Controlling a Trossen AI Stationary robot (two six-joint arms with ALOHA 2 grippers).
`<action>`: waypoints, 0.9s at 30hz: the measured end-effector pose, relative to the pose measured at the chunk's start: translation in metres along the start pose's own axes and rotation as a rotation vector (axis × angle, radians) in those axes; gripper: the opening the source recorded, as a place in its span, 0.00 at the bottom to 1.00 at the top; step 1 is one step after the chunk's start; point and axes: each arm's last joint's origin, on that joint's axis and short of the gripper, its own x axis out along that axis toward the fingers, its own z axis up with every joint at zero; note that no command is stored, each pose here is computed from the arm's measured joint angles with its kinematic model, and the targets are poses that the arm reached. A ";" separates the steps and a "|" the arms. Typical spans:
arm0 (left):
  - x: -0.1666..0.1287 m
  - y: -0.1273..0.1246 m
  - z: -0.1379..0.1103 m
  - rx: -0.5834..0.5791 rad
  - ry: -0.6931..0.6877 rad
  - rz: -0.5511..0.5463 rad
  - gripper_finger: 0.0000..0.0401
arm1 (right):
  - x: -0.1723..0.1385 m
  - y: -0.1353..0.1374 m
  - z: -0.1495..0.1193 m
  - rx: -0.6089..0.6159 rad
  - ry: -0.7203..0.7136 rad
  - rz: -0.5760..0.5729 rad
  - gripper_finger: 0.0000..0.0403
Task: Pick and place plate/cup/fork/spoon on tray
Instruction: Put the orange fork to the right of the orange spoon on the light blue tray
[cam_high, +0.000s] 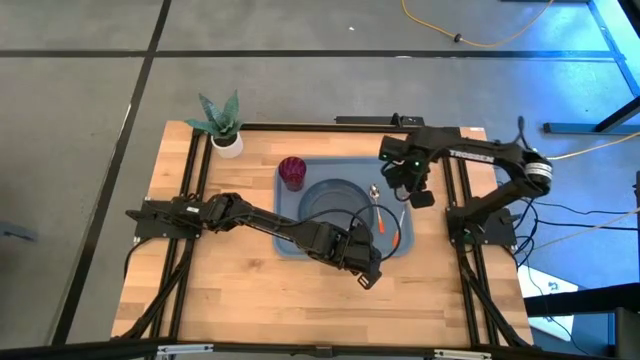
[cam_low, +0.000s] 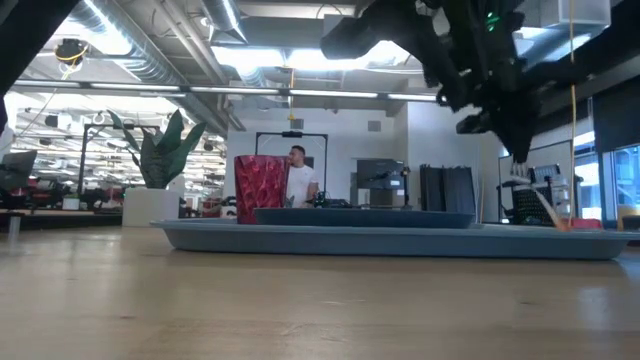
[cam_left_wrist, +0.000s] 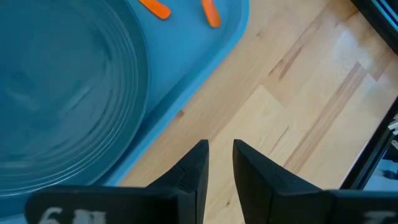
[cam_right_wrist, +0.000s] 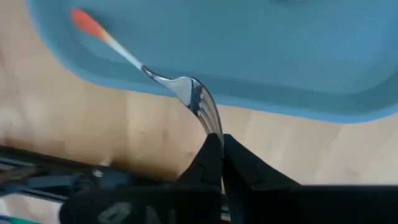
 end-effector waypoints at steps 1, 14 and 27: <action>0.000 0.000 0.000 0.000 0.000 0.000 0.16 | 0.003 -0.003 0.002 -0.004 0.021 -0.012 0.00; -0.001 -0.002 -0.003 0.031 0.002 -0.003 0.16 | 0.041 -0.041 0.025 -0.082 0.097 -0.085 0.00; -0.001 -0.002 -0.003 0.032 0.002 -0.003 0.16 | 0.077 -0.073 0.038 -0.136 0.094 -0.079 0.00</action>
